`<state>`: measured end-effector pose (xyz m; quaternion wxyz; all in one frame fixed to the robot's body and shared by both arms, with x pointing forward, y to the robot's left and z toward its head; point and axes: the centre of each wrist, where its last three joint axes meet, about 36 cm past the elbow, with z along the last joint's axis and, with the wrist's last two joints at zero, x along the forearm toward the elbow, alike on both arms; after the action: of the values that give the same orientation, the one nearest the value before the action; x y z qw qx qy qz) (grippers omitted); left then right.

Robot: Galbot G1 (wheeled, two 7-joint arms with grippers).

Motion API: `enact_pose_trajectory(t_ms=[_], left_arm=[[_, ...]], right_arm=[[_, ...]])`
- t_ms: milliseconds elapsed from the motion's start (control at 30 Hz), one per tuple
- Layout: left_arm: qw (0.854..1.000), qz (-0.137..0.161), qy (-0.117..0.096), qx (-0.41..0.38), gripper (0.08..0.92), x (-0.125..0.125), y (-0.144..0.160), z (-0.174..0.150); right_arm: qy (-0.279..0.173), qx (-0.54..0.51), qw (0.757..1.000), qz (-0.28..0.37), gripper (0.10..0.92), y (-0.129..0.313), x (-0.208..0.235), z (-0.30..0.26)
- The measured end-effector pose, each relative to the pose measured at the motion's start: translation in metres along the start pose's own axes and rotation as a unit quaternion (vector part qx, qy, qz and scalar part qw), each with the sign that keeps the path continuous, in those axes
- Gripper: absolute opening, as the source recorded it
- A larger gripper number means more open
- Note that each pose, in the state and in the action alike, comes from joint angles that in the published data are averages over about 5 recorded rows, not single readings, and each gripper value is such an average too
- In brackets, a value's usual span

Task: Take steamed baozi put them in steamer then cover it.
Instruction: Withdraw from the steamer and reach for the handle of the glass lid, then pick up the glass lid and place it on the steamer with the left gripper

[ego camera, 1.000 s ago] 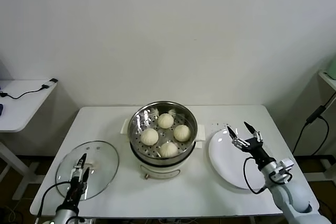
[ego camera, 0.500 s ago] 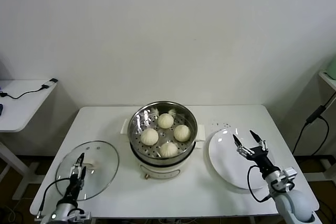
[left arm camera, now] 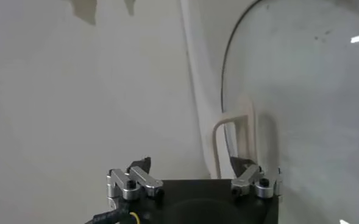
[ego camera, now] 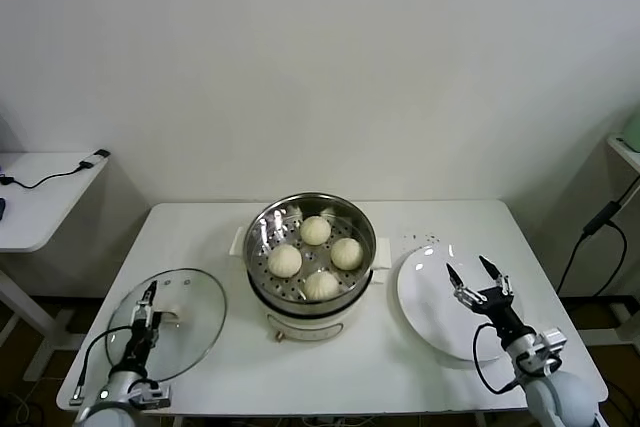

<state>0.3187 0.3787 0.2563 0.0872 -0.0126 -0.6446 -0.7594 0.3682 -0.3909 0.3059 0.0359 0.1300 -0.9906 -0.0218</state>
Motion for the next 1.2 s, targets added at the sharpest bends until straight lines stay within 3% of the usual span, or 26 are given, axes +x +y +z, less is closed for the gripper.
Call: enact_pose_trajectory(t_ms=[167, 833, 933, 1200], left_arm=[[1.0, -0.008, -0.007, 0.01, 0.77, -0.003, -0.002, 0.0], [0.998, -0.012, -0.027, 0.05, 0.195, -0.008, -0.017, 0.002], [0.998, -0.014, -0.028, 0.054, 0.149, -0.006, -0.016, 0.002], [0.997, -0.035, -0.022, 0.061, 0.147, 0.002, 0.004, 0.007]], right_arm=[[0.002, 0.003, 1.0, 0.0, 0.823, 0.0, 0.001, 0.004], [0.007, 0.012, 1.0, -0.003, 0.823, 0.001, 0.003, 0.016], [0.007, 0.014, 1.0, -0.004, 0.823, 0.0, 0.003, 0.016], [0.008, 0.02, 1.0, -0.001, 0.823, -0.004, 0.004, 0.016]])
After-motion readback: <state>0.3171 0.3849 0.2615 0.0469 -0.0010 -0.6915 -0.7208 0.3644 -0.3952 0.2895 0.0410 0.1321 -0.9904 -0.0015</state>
